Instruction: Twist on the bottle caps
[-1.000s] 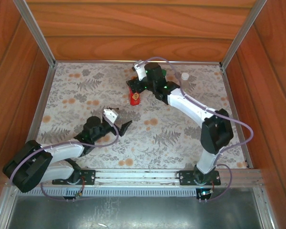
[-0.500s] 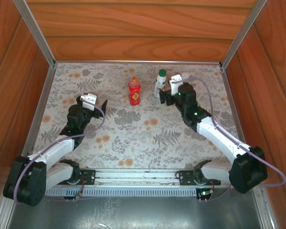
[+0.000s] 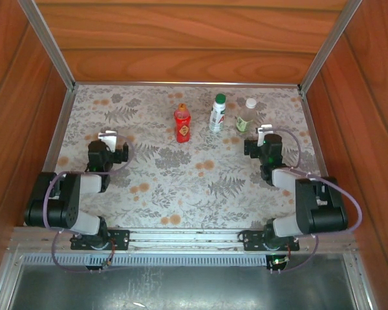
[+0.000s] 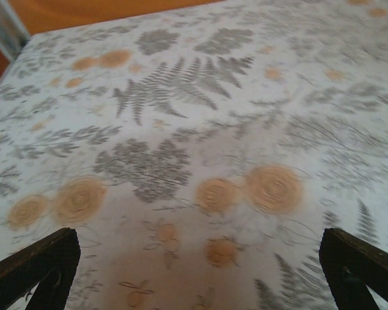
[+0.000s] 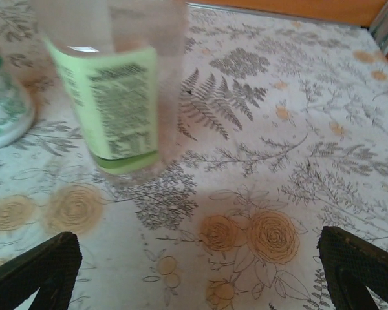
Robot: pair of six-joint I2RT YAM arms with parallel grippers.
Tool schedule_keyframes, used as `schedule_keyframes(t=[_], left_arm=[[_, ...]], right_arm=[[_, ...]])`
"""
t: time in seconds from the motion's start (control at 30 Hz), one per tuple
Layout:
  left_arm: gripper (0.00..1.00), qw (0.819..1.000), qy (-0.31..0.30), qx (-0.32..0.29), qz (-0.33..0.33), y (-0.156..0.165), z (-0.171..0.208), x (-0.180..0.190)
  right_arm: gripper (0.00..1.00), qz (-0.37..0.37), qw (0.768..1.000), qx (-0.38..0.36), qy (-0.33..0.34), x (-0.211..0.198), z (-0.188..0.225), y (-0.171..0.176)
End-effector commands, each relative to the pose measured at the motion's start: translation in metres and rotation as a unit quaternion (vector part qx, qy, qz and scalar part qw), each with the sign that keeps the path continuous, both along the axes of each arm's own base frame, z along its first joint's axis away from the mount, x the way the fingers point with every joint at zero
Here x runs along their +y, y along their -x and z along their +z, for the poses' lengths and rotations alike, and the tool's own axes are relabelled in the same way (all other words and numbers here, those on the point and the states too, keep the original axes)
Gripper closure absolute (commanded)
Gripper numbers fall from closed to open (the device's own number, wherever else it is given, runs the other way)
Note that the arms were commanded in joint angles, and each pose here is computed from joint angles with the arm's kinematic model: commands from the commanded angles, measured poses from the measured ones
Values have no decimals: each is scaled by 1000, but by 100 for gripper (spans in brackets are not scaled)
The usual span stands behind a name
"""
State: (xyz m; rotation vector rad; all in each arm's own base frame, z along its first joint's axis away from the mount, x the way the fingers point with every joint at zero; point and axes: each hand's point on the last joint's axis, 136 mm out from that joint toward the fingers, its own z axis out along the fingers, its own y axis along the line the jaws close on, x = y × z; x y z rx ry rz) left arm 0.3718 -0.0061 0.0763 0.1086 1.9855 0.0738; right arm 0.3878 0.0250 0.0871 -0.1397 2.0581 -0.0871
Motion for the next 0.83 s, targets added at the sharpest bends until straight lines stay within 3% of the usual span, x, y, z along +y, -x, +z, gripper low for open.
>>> schedule_keyframes(t=[0.0,0.2,0.8], left_arm=[[0,998,38,-48,1,-19,12,4],[0,996,45,-28,77,-28,8,30],[0,996,41,-27,76,-27,9,30]], right_arm=[[0,23,997,-50,-60,3,8,-15],[0,26,996,-27,-80,-1,4,-17],[0,27,996,-24,-79,0,4,-17]])
